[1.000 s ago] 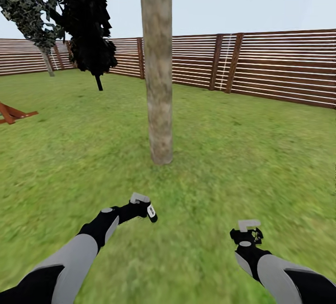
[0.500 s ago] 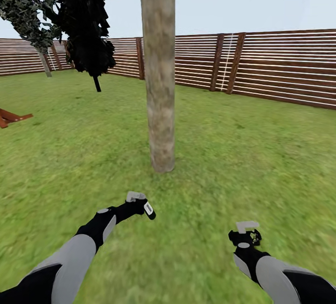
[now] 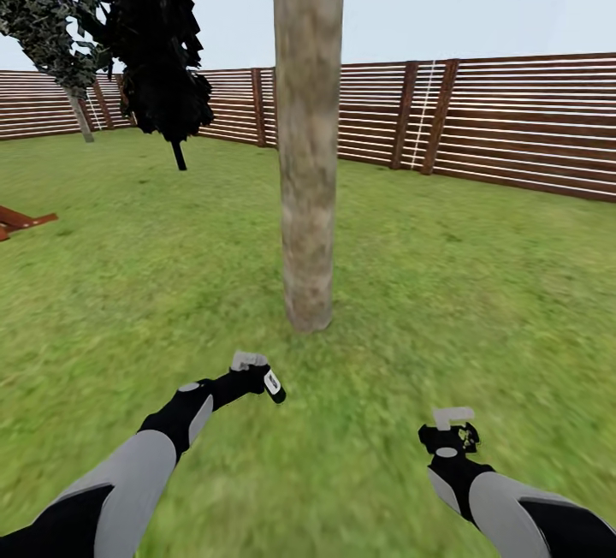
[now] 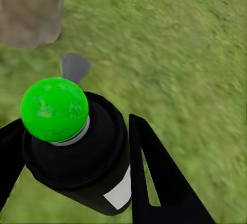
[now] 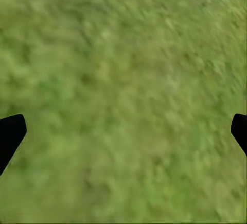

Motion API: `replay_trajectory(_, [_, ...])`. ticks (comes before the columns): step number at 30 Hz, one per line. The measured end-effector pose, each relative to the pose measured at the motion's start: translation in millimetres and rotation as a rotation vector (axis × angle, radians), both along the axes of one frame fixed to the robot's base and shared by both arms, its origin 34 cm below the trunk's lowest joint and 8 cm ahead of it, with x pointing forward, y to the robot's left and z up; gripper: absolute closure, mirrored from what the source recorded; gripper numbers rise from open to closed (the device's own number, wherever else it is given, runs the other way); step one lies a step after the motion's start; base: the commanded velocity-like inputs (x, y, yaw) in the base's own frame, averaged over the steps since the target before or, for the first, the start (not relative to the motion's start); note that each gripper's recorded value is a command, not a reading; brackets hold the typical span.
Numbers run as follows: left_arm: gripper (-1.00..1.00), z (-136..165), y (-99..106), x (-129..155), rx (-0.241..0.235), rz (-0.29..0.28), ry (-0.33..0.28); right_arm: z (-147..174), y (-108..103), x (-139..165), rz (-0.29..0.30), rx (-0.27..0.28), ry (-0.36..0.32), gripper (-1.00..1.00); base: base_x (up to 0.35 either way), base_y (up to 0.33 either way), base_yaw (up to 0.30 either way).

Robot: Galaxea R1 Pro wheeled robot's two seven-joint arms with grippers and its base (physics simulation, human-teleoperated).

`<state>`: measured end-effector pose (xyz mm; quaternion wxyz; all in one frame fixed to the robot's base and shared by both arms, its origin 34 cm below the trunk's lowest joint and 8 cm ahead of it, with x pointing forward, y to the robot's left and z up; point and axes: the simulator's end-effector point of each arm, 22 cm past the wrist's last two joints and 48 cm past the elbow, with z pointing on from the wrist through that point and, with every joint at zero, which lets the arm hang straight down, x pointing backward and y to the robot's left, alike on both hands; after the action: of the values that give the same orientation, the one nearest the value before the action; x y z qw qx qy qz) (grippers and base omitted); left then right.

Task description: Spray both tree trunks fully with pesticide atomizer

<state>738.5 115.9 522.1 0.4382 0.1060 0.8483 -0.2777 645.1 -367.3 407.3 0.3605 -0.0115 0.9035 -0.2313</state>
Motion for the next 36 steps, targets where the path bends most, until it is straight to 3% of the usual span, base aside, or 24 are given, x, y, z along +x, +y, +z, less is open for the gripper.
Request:
replay_trajectory(3, [1.00, -3.8, 8.2, 5.0, 0.035, 0.039, 0.001, -0.8, 1.8, -0.7, 0.001, 0.002, 0.001, -1.00, 0.348, 0.010, 0.000])
replay_trajectory(7, [1.00, -16.7, 40.8, 18.3, 0.157, 0.188, 0.010, -1.4, 2.2, -1.4, 0.002, 0.002, 0.003, -1.00, 0.349, 0.003, 0.000])
replay_trajectory(8, [1.00, -18.2, 37.9, 19.7, 0.183, 0.208, 0.010, -1.5, 2.2, -1.6, 0.001, 0.002, 0.003, -1.00, 0.350, 0.001, 0.000])
replay_trajectory(12, [1.00, -18.7, 18.9, 19.5, 0.250, 0.185, -0.009, -1.9, 2.3, -1.9, 0.002, 0.002, 0.004, -1.00, 0.284, 0.000, 0.000])
replay_trajectory(21, [1.00, -16.0, -3.2, 17.5, 0.263, 0.151, -0.023, -1.9, 2.3, -2.0, 0.002, 0.002, 0.003, -1.00, 0.207, -0.026, 0.000])
replay_trajectory(36, [1.00, -15.2, -3.7, 18.4, 0.264, 0.153, -0.025, -2.1, 2.3, -1.9, 0.002, 0.002, 0.004, -1.00, 0.303, -0.069, 0.000])
